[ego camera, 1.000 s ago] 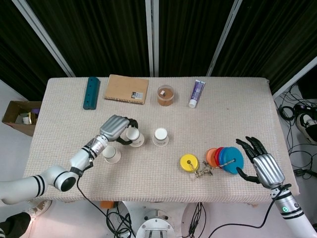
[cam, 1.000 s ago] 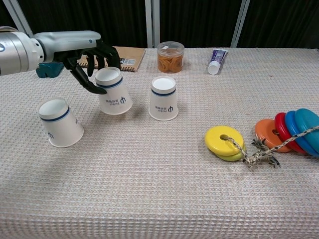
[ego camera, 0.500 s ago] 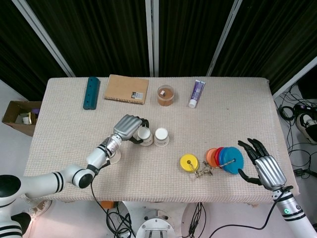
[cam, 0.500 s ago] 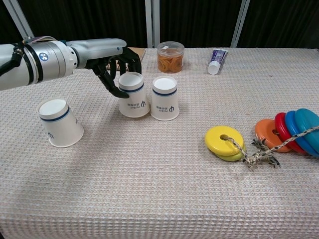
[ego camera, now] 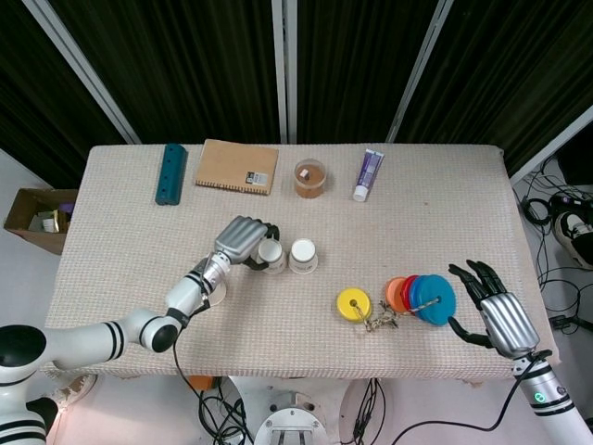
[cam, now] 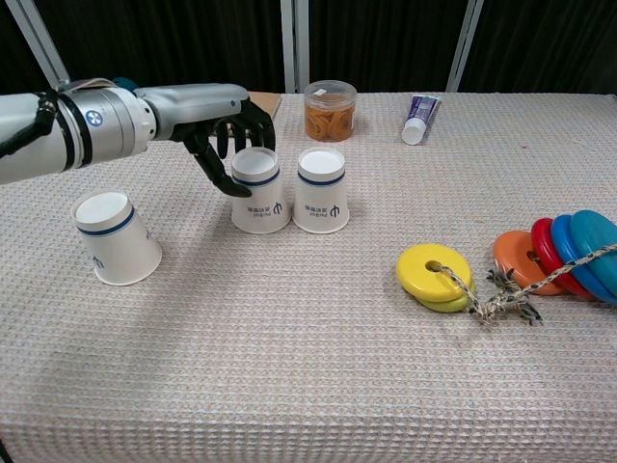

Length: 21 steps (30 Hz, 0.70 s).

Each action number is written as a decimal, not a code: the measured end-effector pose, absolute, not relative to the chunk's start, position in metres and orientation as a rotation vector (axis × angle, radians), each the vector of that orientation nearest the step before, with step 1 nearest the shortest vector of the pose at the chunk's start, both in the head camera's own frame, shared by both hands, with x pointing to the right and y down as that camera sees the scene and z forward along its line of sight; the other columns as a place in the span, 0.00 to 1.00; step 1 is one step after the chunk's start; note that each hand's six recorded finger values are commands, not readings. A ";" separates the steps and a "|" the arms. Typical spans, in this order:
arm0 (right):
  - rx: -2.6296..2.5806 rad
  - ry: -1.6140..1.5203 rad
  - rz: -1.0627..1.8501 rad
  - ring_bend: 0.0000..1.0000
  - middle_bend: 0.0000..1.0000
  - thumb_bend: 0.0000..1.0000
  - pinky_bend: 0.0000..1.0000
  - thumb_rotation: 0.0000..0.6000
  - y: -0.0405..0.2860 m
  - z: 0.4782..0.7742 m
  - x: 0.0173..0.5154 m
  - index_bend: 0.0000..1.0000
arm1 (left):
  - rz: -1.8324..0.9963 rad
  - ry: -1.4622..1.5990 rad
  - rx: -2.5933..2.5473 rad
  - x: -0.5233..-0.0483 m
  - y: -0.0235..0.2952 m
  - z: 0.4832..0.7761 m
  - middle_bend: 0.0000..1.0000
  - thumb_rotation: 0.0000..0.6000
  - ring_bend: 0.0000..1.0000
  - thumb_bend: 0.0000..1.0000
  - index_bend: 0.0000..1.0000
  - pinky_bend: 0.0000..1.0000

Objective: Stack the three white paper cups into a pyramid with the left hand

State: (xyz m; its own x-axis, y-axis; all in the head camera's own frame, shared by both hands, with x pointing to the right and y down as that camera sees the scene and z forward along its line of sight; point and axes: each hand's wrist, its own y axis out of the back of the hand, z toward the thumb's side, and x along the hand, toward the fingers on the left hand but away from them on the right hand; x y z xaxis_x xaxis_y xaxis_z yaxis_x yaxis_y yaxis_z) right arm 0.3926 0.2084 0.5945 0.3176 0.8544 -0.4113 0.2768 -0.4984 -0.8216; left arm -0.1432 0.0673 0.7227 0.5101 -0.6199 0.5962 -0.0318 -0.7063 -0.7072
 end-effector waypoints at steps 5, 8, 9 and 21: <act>-1.945 -1.005 1.167 0.00 0.18 0.29 0.07 1.00 0.209 0.594 0.395 0.06 | -1.185 0.533 -2.111 -0.142 0.068 0.724 0.34 1.00 0.33 0.16 0.40 0.37; -1.944 -1.007 1.167 0.00 0.18 0.29 0.07 1.00 0.209 0.594 0.395 0.06 | -1.182 0.536 -2.109 -0.142 0.068 0.723 0.32 1.00 0.31 0.13 0.36 0.36; -1.944 -1.009 1.168 0.00 0.18 0.29 0.07 1.00 0.209 0.595 0.395 0.06 | -1.181 0.536 -2.107 -0.142 0.068 0.723 0.31 1.00 0.30 0.12 0.36 0.36; -1.949 -1.015 1.155 0.00 0.18 0.29 0.07 1.00 0.208 0.594 0.395 0.06 | -1.192 0.537 -2.075 -0.146 0.069 0.720 0.23 1.00 0.24 0.09 0.27 0.33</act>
State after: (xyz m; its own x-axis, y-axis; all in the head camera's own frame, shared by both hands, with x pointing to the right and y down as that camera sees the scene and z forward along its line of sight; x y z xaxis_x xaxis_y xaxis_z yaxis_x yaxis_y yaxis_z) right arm 0.3949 0.2084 0.5941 0.3132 0.8597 -0.4035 0.2896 -0.4911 -0.8215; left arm -0.1461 0.0691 0.7205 0.4964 -0.6374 0.5893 -0.0196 -0.6869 -0.7265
